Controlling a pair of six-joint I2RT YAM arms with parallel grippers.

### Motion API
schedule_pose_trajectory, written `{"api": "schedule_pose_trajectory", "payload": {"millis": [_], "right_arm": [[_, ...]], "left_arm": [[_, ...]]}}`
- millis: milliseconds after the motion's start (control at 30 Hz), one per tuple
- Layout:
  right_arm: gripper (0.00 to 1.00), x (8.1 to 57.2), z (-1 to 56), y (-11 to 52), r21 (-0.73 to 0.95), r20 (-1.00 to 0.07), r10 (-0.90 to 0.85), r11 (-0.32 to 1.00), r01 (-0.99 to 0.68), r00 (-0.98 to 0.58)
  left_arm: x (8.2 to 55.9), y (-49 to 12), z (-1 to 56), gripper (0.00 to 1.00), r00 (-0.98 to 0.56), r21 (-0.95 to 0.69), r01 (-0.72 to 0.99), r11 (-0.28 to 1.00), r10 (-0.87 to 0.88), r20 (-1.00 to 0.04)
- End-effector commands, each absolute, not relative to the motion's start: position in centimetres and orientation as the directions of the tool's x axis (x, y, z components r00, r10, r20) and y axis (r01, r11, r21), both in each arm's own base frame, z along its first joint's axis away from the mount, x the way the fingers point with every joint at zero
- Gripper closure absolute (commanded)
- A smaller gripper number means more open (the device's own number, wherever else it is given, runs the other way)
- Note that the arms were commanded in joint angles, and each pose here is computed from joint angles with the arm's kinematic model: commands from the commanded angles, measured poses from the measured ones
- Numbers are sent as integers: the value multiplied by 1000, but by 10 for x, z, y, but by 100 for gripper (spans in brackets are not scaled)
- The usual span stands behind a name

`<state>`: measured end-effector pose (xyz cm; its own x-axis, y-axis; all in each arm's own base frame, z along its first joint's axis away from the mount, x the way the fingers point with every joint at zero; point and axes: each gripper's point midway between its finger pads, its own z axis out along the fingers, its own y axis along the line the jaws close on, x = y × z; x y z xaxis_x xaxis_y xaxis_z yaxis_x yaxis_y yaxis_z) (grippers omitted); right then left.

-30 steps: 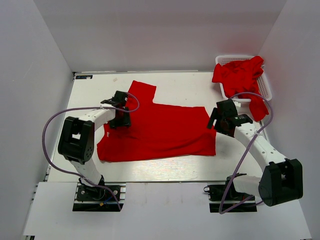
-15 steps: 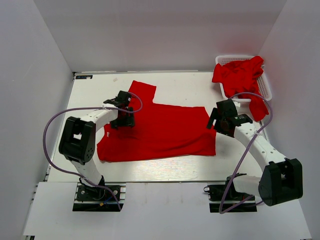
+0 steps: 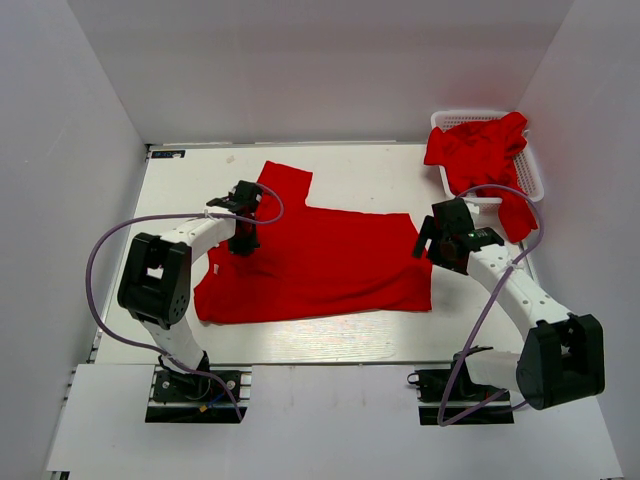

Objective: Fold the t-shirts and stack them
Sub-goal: Fold the flattened tshirt in 1/3 of the way

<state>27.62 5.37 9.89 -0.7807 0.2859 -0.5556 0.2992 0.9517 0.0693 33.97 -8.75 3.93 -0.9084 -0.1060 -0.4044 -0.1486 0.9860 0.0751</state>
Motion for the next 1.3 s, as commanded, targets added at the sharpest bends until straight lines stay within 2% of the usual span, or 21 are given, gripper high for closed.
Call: {"api": "schedule_pose_trajectory", "payload": {"millis": [0, 133, 300, 467, 700, 1267], "right_arm": [[10, 284, 105, 55, 78, -572, 281, 954, 290, -770], [10, 283, 104, 55, 80, -570, 284, 953, 292, -771], [10, 284, 105, 55, 79, -575, 279, 955, 287, -769], [10, 285, 104, 56, 77, -574, 272, 957, 280, -773], [10, 284, 104, 54, 61, -569, 265, 958, 281, -779], [10, 282, 101, 53, 58, -564, 265, 957, 283, -782]], "left_arm": [[351, -88, 54, 100, -885, 73, -153, 986, -104, -453], [354, -95, 56, 100, -875, 36, -86, 996, -58, -481], [379, -126, 79, 100, -782, -83, 104, 991, 30, -622], [393, -139, 93, 100, -689, -60, 274, 960, 153, -708], [394, -148, 76, 100, -671, -30, 399, 916, 270, -690], [401, -184, 58, 100, -611, -85, 584, 807, 369, -700]]}}
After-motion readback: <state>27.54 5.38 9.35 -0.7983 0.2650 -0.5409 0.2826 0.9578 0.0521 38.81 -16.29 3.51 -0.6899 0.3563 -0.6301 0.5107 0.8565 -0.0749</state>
